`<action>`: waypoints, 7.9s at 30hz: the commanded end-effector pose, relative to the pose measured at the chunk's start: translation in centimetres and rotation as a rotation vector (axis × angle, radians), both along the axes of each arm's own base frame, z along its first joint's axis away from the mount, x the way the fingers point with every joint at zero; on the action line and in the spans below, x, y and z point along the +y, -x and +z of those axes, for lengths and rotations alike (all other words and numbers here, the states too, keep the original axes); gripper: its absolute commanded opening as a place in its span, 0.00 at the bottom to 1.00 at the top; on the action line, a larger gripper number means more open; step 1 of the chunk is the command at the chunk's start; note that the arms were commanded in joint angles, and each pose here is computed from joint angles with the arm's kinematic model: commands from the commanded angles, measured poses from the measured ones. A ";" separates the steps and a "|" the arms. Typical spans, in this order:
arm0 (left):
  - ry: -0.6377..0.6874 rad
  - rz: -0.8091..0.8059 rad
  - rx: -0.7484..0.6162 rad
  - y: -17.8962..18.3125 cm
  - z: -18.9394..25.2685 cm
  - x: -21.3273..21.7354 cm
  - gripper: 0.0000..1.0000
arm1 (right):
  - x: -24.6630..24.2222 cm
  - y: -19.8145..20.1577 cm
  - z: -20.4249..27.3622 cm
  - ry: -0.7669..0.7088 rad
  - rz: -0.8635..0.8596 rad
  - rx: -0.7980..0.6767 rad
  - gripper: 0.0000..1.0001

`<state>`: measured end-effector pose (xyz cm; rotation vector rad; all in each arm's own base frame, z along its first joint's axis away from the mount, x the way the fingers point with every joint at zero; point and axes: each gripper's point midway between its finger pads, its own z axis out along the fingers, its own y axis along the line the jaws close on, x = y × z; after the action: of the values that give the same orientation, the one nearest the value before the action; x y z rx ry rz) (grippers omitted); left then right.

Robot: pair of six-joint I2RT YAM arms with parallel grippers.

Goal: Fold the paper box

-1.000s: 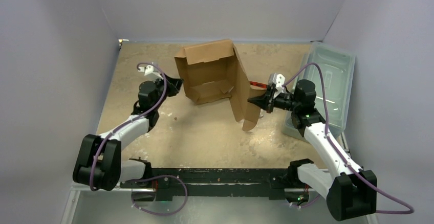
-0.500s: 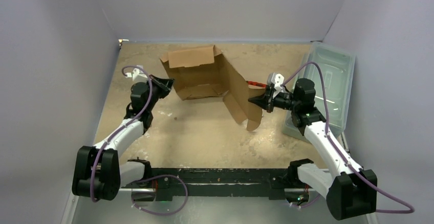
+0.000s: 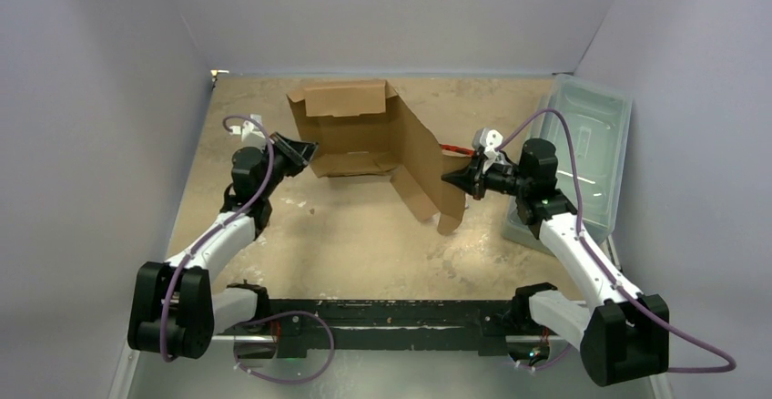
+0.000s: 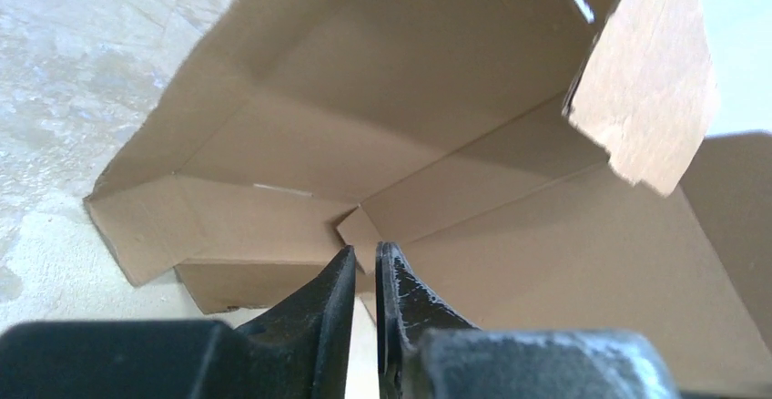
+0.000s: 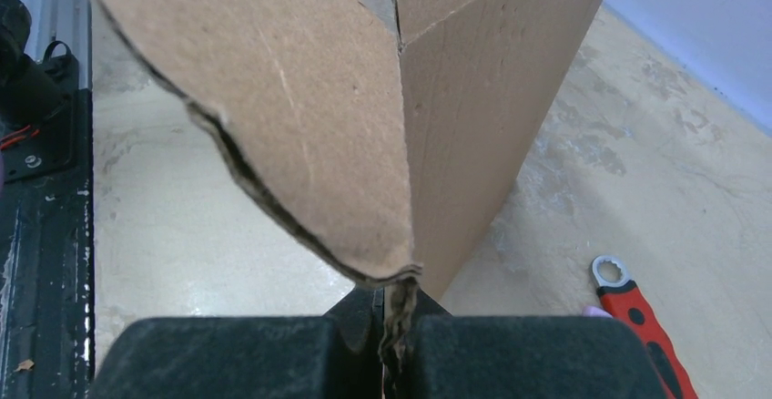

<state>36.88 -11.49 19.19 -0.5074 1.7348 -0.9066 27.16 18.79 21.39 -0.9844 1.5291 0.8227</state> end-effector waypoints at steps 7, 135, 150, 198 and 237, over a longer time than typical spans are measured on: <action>-0.168 -0.093 0.042 2.3 -7.0 -2.1 0.14 | 0.1 -0.8 1.8 0.001 -0.005 -0.062 0.00; -0.297 -0.182 -0.193 0.6 -3.7 -3.1 0.36 | 0.2 -1.4 0.3 0.046 -0.002 -0.028 0.00; -0.422 -0.123 -0.164 4.6 2.0 0.6 0.56 | -1.1 -2.5 0.3 0.053 -0.069 -0.038 0.00; -0.341 -0.224 -0.533 -8.5 5.2 3.3 0.29 | -0.7 -2.1 0.4 0.036 -0.036 -0.017 0.00; -0.567 -0.051 -0.387 0.6 4.1 0.6 0.00 | 1.9 2.0 1.3 0.000 0.135 -0.012 0.00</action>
<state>36.66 -8.74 21.93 0.0302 1.6143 -0.3826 26.51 19.71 21.83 -1.0210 1.5545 0.8660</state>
